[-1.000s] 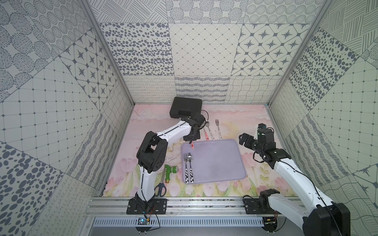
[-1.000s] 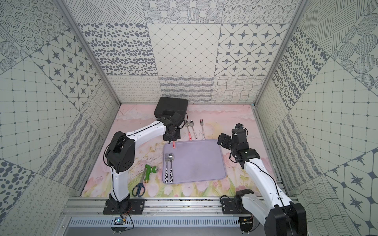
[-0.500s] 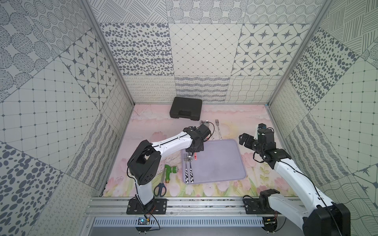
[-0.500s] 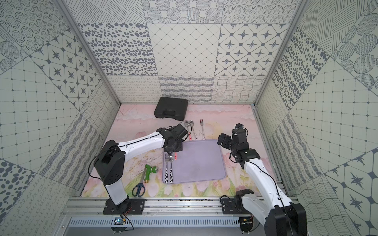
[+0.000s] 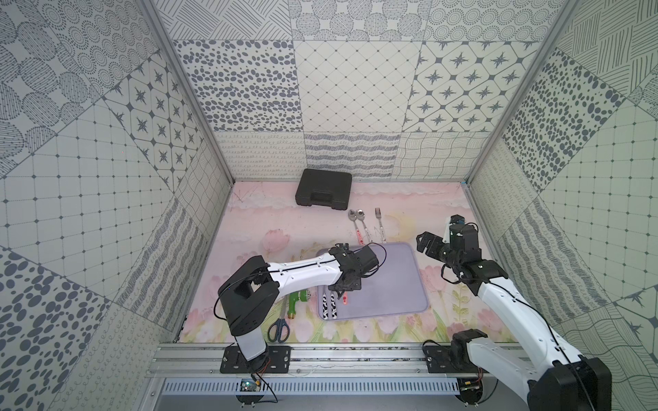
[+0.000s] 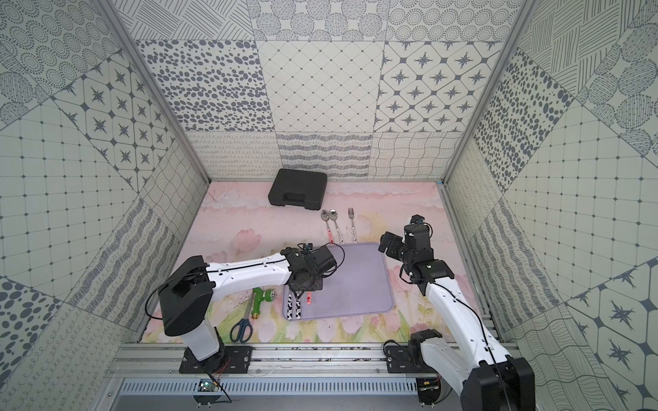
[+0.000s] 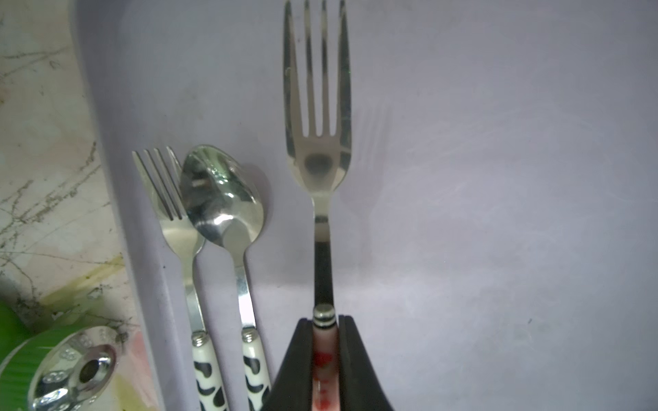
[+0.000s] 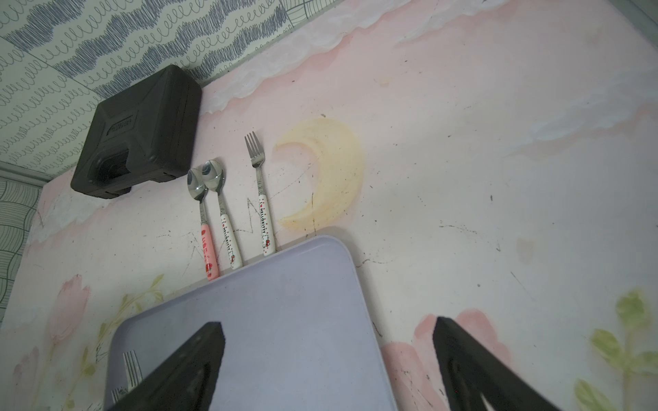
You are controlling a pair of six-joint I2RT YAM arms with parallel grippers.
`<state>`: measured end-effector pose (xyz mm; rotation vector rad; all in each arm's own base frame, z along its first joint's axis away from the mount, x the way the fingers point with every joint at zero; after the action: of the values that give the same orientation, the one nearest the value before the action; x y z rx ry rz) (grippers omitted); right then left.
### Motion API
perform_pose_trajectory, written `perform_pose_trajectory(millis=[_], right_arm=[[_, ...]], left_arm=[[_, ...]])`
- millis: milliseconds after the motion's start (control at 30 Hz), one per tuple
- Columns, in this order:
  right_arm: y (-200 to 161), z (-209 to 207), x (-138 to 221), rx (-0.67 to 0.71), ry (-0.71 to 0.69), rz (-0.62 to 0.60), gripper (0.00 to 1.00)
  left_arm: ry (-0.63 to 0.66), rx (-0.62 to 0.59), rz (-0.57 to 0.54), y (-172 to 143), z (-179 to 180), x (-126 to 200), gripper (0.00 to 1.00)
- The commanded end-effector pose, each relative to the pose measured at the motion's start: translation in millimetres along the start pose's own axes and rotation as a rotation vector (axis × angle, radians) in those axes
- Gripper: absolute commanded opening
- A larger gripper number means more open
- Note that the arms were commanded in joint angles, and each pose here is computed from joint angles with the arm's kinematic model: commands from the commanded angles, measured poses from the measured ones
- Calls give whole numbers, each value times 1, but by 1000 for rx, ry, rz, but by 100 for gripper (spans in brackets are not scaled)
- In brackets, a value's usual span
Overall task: Set the spoon and fork side by side
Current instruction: Place the fork on the tray.
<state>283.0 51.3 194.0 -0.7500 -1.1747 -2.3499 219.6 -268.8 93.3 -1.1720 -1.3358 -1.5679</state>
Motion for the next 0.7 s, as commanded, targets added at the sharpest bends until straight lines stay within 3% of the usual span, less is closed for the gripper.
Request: perform_pose_trajectory(millis=[0, 667], right_arm=[[1, 1, 3, 17, 7, -27, 97], [-1, -1, 4, 16, 11, -24, 97]], left_arm=[[56, 62, -8, -16, -2, -3, 0], [57, 65, 18, -37, -14, -17, 0]])
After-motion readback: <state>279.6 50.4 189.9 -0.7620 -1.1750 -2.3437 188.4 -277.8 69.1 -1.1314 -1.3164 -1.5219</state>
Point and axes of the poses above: each gripper's point midway between its finger pads, its own x axis back along the fingers, its own z axis along the line the jaws close on, y = z × x, the point moved 4 cm from there along x, back along the fingers, and after that the axes turned 12 degrees about -x, right-handed, at the moved point
